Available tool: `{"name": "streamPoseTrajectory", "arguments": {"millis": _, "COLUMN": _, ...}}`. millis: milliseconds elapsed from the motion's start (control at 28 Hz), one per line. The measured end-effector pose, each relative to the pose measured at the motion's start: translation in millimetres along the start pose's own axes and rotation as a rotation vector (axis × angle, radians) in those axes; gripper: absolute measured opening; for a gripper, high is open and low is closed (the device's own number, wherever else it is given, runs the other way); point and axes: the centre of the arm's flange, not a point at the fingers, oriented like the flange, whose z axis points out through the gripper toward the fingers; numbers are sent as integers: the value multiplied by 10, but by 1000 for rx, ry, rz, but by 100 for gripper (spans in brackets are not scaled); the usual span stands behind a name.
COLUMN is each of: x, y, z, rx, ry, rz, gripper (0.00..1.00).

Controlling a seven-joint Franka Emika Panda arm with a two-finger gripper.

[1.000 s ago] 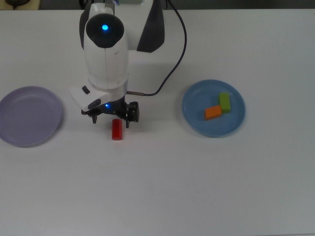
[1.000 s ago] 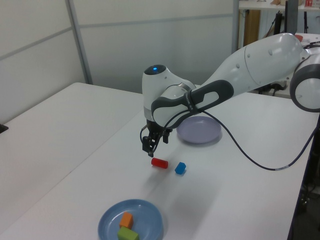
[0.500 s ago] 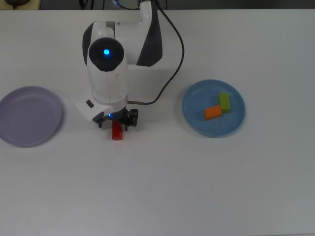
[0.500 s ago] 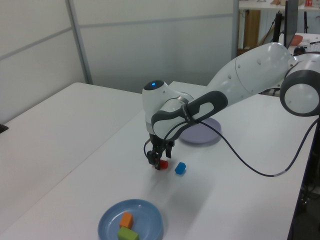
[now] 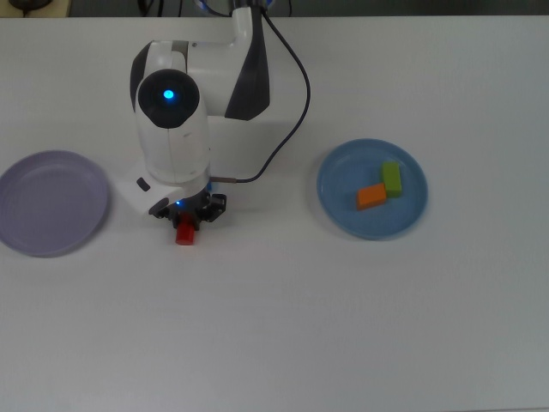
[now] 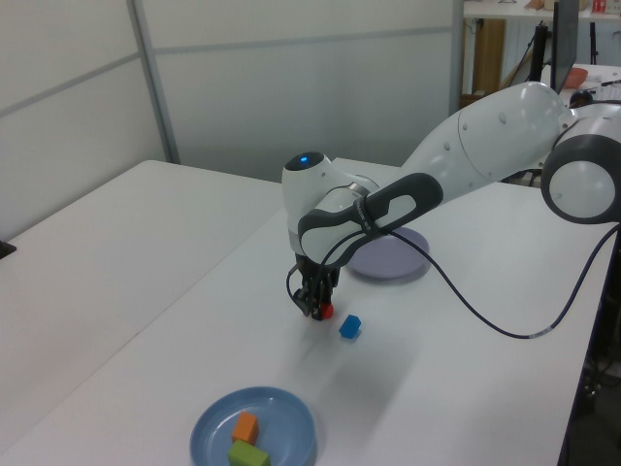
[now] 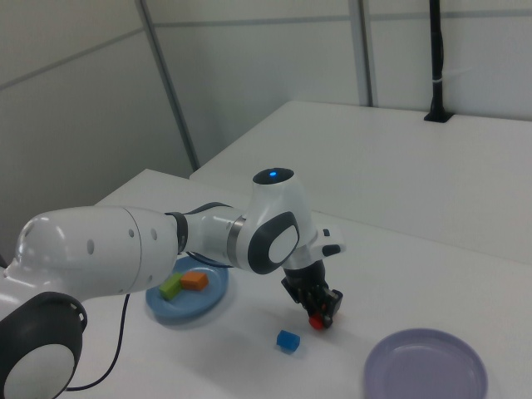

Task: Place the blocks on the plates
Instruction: 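Carry the red block onto the lavender plate and release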

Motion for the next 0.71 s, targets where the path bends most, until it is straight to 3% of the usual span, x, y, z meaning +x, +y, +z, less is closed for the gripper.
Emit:
{"name": "streamPoseTrajectory", "arguments": {"millis": 214, "x": 20, "y": 313, "z": -220, "rx": 2, "ry": 30, "rz": 6, "gripper": 33}}
{"name": "streamPoseTrajectory", "arguments": {"millis": 500, "x": -122, "y": 1325, "z": -978, "rx": 104, "ry": 44, "rz": -10, "gripper": 33}}
{"name": "streamPoseTrajectory", "arguments": {"millis": 714, "x": -256, "y": 1855, "z": -927, "rx": 113, "ry": 38, "rz": 1, "gripper": 33}}
